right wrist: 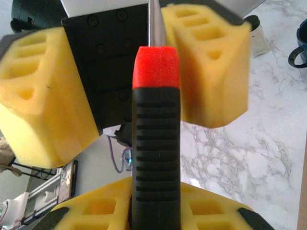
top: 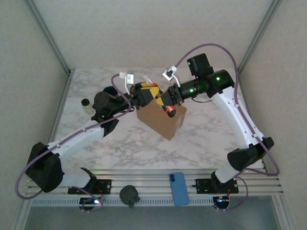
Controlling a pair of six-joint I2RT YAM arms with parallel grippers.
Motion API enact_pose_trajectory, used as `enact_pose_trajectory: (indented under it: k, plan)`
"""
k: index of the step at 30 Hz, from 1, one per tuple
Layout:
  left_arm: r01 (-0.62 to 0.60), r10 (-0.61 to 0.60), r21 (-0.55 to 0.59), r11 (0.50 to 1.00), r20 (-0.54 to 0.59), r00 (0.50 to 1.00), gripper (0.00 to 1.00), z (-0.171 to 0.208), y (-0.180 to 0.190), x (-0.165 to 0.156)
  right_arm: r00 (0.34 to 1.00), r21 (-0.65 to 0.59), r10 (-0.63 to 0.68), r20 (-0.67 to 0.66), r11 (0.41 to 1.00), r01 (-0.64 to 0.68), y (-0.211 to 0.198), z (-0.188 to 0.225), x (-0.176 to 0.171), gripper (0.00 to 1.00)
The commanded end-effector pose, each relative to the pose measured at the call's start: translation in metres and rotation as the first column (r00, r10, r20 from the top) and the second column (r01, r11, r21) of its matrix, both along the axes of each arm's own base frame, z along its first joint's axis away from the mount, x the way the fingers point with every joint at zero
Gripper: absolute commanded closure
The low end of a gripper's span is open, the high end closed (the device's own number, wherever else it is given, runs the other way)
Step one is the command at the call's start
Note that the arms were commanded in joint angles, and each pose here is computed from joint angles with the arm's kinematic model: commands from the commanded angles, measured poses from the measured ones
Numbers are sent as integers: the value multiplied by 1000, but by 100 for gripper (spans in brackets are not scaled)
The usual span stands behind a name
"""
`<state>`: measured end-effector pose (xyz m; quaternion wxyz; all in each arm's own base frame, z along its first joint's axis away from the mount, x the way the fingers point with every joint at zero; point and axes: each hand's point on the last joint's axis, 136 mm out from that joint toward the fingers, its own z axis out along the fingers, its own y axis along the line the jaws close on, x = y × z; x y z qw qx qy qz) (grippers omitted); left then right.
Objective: Unpack the express box
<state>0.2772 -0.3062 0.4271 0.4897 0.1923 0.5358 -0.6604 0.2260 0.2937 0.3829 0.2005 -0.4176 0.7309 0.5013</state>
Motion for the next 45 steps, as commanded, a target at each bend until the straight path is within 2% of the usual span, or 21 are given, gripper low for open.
enact_pose_trajectory:
  k: [1, 5, 15, 20, 22, 23, 27, 29, 32, 36, 41, 45]
  plan:
    - [25, -22, -53, 998, 62, 998, 52, 23, -1, -10, 1000, 21, 26, -5, 999, -26, 2, 6, -7, 100]
    - [30, -27, -50, 998, 62, 998, 57, 21, -3, -10, 1000, 34, 25, -7, 999, -25, 3, 9, -6, 100]
    - [28, -24, -55, 998, 66, 998, 100, 23, -5, -11, 999, 71, 17, -28, 997, -15, 8, 12, -2, 100]
    - [-5, 9, -71, 997, 57, 998, 100, 26, -1, -7, 999, 83, -32, -32, 996, 35, 9, 12, 4, 100]
    - [-22, 26, -83, 996, 57, 998, 100, 29, 1, -6, 998, 98, -54, -30, 994, 56, 8, 13, 5, 88]
    - [-31, 36, -92, 995, 57, 998, 100, 31, 3, -5, 997, 104, -75, -32, 992, 78, 8, 13, 7, 75]
    - [-80, 90, -141, 987, 67, 994, 100, 42, 14, -5, 986, 172, -163, -20, 971, 164, 5, 18, 12, 42]
    - [-93, 106, -166, 982, 76, 991, 100, 48, 18, -6, 980, 216, -200, -21, 956, 199, 4, 22, 15, 35]
    - [-100, 117, -193, 976, 83, 990, 100, 56, 22, -7, 969, 257, -245, -32, 935, 244, 2, 26, 18, 33]
    - [-99, 121, -220, 970, 86, 989, 100, 60, 25, -9, 953, 315, -299, -46, 901, 298, 0, 32, 25, 36]
    - [-94, 114, -233, 968, 74, 991, 100, 58, 26, -8, 951, 388, -302, -66, 870, 303, 2, 46, 28, 43]
    - [-94, 114, -237, 967, 69, 991, 100, 57, 26, -8, 957, 405, -279, -78, 868, 286, 5, 50, 29, 50]
